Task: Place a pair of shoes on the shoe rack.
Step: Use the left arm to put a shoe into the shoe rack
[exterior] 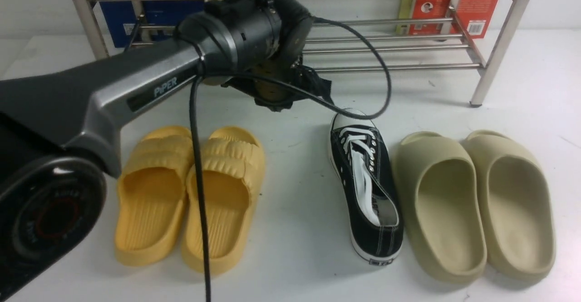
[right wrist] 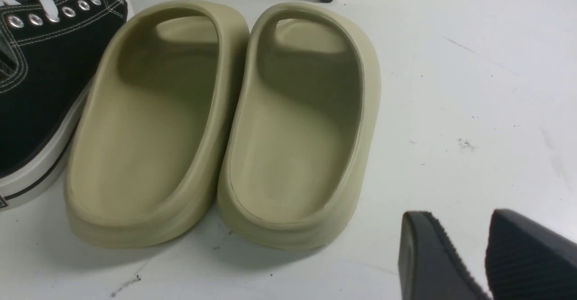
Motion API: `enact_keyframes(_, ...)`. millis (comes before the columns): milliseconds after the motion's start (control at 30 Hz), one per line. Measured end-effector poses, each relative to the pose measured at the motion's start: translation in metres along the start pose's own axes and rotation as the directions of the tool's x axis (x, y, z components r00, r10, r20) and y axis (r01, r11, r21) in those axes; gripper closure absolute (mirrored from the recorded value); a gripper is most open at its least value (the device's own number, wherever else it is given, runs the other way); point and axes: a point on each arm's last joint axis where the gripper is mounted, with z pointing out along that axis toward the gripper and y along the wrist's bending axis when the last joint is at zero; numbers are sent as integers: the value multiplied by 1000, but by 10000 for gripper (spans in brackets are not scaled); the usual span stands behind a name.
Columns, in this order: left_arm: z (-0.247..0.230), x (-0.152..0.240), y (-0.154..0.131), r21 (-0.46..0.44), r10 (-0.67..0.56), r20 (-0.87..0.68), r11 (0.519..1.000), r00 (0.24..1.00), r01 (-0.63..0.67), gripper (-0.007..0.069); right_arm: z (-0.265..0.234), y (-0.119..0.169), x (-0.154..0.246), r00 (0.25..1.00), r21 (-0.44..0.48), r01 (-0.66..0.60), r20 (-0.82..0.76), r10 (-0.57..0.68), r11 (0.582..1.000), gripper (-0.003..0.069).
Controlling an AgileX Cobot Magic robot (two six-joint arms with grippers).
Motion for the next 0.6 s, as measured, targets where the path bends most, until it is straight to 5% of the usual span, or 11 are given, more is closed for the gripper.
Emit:
enact_keyframes(367, 11, -15, 37, -34, -65, 48, 997, 997, 66, 638, 0, 0, 0, 1000, 0, 0, 0, 0, 1000, 420)
enact_keyframes(500, 8, 1, 28, -73, -57, -95, 996, 994, 50, 638, 0, 0, 0, 1000, 0, 0, 0, 0, 1000, 420)
enact_keyframes(600, 1, 13, 3, -6, 10, -148, 1000, 989, -11, 638, 0, 0, 0, 1000, 0, 0, 0, 0, 1000, 420)
